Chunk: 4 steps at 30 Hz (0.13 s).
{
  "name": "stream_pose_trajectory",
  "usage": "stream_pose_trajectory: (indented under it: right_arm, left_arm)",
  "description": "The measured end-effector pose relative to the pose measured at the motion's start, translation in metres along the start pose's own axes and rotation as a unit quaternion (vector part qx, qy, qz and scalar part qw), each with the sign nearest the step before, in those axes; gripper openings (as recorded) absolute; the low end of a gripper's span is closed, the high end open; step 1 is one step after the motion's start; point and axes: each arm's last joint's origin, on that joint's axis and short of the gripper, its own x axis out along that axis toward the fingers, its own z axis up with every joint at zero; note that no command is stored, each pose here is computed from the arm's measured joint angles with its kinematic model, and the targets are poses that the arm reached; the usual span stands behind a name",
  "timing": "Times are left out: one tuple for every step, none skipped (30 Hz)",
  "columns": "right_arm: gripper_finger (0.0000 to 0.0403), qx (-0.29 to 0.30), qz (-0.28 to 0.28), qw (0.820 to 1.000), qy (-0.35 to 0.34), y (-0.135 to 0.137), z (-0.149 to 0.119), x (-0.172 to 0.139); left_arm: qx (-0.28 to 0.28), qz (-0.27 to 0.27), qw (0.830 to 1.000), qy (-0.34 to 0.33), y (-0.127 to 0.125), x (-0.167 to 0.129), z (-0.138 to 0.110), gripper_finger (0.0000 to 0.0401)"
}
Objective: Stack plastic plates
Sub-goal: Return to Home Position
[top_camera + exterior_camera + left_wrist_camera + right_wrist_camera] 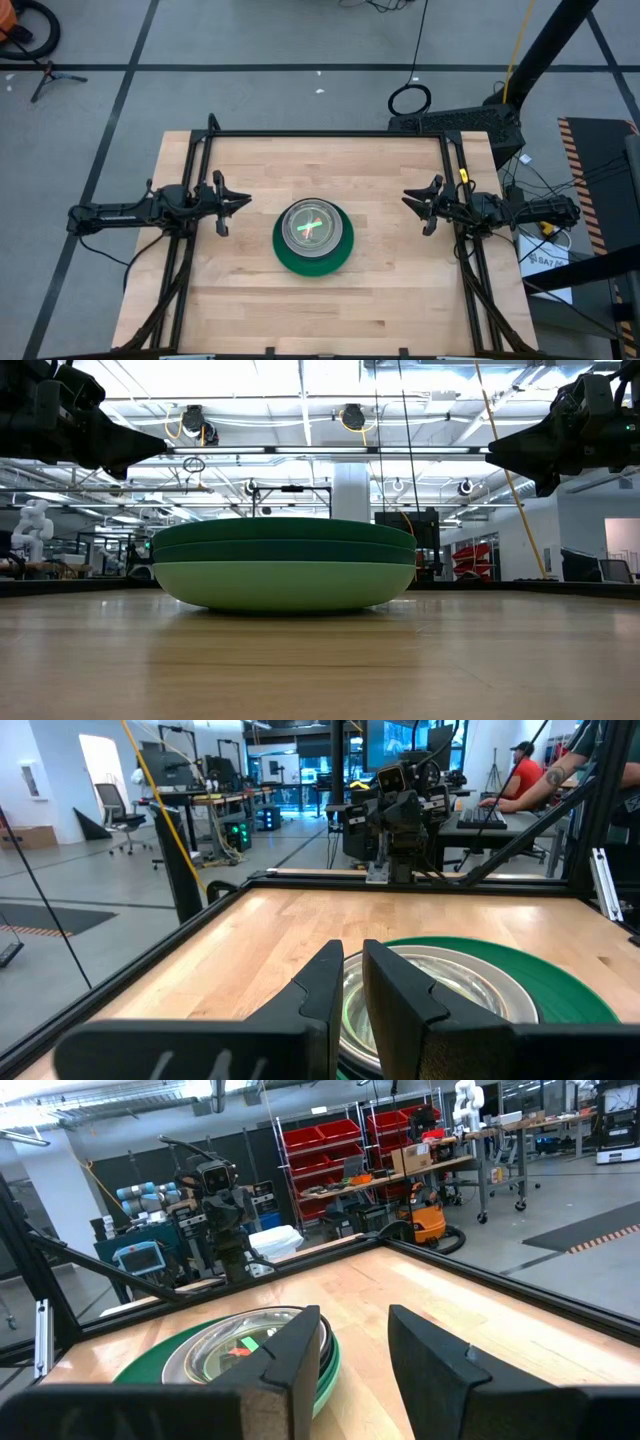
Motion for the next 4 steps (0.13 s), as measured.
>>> stream_pose_trajectory:
  right_arm:
    - [0.0116,0.000,0.000,1.000,0.000,0.0000,0.0000,0.0000]
    - [0.0116,0.000,0.000,1.000,0.000,0.0000,0.0000,0.0000]
    - [0.0116,0.000,0.000,1.000,0.000,0.0000,0.0000,0.0000]
    - [0.0116,0.000,0.000,1.000,0.000,0.0000,0.0000,0.0000]
  left_arm:
    - [0.000,0.000,1.000,0.000,0.0000,0.0000,0.0000,0.0051]
    - [0.000,0.000,1.000,0.000,0.0000,0.0000,0.0000,0.0051]
    - [0.000,0.000,1.000,0.000,0.0000,0.0000,0.0000,0.0051]
    - [0.000,0.000,1.000,0.000,0.0000,0.0000,0.0000,0.0051]
